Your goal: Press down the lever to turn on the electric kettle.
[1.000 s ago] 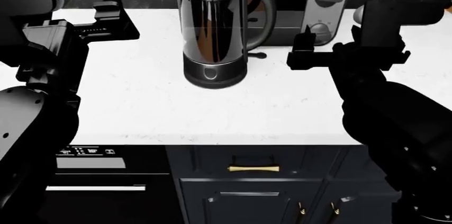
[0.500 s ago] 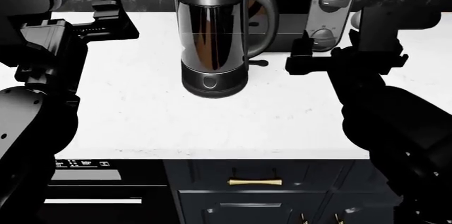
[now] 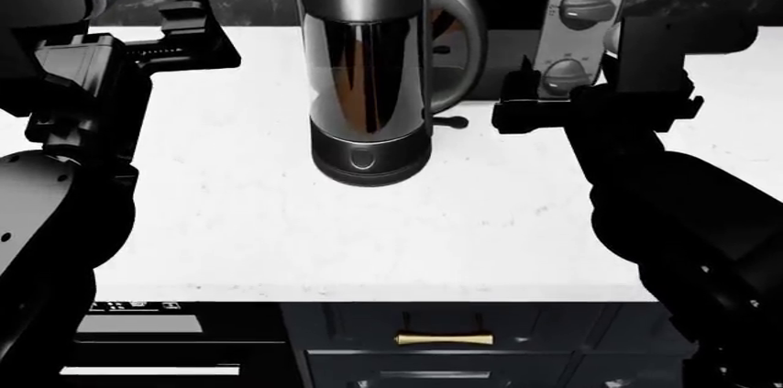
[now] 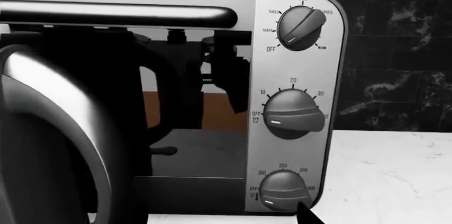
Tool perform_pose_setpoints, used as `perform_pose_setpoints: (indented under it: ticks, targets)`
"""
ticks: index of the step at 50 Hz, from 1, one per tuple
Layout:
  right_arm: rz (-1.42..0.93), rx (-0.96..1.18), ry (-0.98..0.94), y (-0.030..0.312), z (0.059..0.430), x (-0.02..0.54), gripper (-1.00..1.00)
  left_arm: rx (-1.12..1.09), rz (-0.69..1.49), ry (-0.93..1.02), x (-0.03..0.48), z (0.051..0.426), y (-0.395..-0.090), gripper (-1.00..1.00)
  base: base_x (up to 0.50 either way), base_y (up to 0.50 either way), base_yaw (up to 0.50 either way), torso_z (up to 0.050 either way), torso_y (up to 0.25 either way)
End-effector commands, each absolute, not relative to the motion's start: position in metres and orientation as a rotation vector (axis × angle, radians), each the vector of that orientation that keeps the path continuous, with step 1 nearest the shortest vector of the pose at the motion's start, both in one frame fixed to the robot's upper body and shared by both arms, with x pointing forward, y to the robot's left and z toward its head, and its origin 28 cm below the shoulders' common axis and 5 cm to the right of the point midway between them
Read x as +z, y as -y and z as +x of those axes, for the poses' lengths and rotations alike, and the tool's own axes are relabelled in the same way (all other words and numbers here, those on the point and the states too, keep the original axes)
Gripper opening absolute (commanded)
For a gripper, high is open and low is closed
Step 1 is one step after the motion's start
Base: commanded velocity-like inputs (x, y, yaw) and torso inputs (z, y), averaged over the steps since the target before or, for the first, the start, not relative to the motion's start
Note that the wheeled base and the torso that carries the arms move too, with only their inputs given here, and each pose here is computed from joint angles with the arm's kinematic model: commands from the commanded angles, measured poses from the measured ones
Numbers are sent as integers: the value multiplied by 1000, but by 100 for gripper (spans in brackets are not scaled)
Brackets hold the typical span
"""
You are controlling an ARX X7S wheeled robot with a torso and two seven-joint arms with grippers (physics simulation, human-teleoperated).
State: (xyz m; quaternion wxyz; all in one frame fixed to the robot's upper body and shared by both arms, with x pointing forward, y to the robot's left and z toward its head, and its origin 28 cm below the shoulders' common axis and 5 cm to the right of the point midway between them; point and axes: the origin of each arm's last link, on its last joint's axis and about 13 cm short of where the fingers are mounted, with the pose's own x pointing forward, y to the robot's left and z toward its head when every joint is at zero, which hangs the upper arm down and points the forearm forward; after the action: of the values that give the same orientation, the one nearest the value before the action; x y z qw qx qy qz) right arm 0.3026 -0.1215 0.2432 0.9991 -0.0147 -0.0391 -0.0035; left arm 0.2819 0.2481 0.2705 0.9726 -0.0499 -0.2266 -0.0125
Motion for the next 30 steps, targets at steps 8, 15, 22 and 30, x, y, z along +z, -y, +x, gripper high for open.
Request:
perform_pose_setpoints:
  ticks: [8,15,22,30]
  targets:
    - [-33,-11,76,123,301,243,100,-27,-101,457,270,282,-248,100,96,0,0,0,0]
    - [-33,-12,76,123,301,242,100,-27,-102,458,270,282,-248,100,94,0,0,0,0]
    - [-31,-16,76,124,301,242,100,-31,-103,457,270,283,-247,100,88,0,0,0,0]
    - [-33,-17,73,124,301,241,100,-30,-104,456,269,284,-247,100,84,0,0,0,0]
